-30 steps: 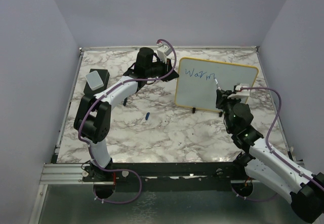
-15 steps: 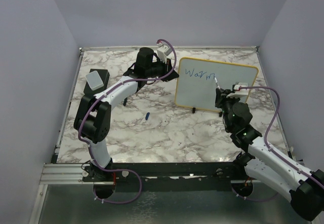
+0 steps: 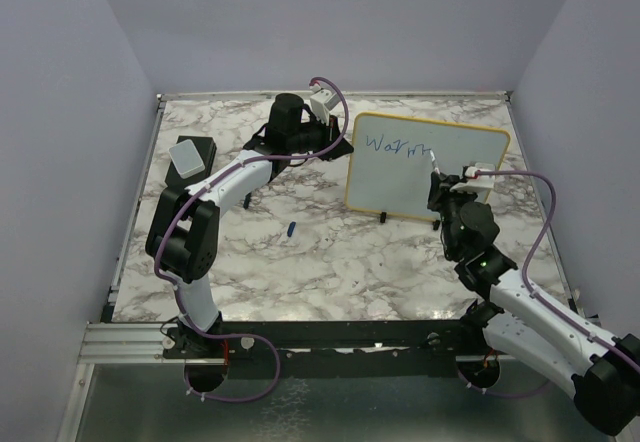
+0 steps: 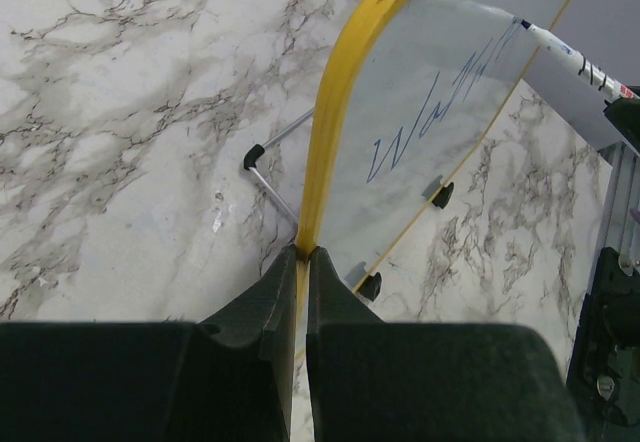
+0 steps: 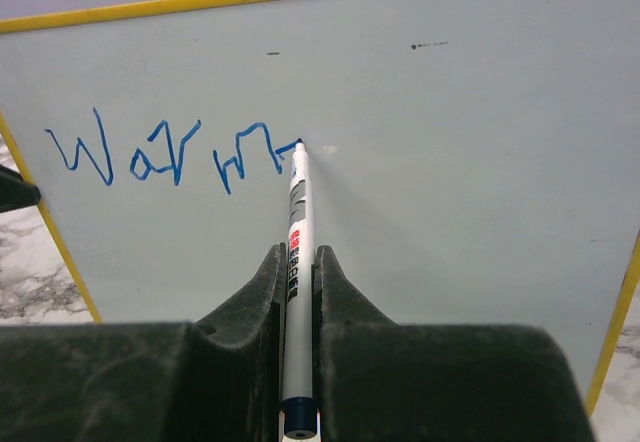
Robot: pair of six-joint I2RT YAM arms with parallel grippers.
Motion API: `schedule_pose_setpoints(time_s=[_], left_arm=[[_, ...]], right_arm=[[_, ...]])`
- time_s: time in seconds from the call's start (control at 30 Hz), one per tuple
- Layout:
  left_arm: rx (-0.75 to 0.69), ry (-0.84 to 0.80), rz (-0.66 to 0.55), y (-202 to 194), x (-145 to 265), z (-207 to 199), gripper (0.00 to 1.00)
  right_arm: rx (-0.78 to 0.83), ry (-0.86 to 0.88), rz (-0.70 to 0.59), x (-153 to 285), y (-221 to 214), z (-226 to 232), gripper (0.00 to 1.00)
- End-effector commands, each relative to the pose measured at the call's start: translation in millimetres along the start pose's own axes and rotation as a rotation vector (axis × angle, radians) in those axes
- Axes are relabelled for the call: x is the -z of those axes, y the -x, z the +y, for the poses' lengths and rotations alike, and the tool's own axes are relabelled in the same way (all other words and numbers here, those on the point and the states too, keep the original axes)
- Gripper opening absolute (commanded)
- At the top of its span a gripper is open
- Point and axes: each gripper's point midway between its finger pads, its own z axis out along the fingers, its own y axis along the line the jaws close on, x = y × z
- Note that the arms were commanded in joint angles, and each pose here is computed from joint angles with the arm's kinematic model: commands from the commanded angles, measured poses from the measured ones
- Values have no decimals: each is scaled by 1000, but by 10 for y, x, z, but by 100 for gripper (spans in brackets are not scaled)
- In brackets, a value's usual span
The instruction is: Write a sentence on the whiteboard
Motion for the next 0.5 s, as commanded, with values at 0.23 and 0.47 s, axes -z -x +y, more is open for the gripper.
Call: schedule_pose_setpoints(time_s=[0.23, 0.47], left_arm=[[-52, -40, -45, 238, 92, -183, 6], [-50, -41, -44, 236, 89, -184, 6]], right_arm=[[-3, 59, -60, 68, 203, 51, 1], [4, 91, -78, 58, 287, 119, 1]])
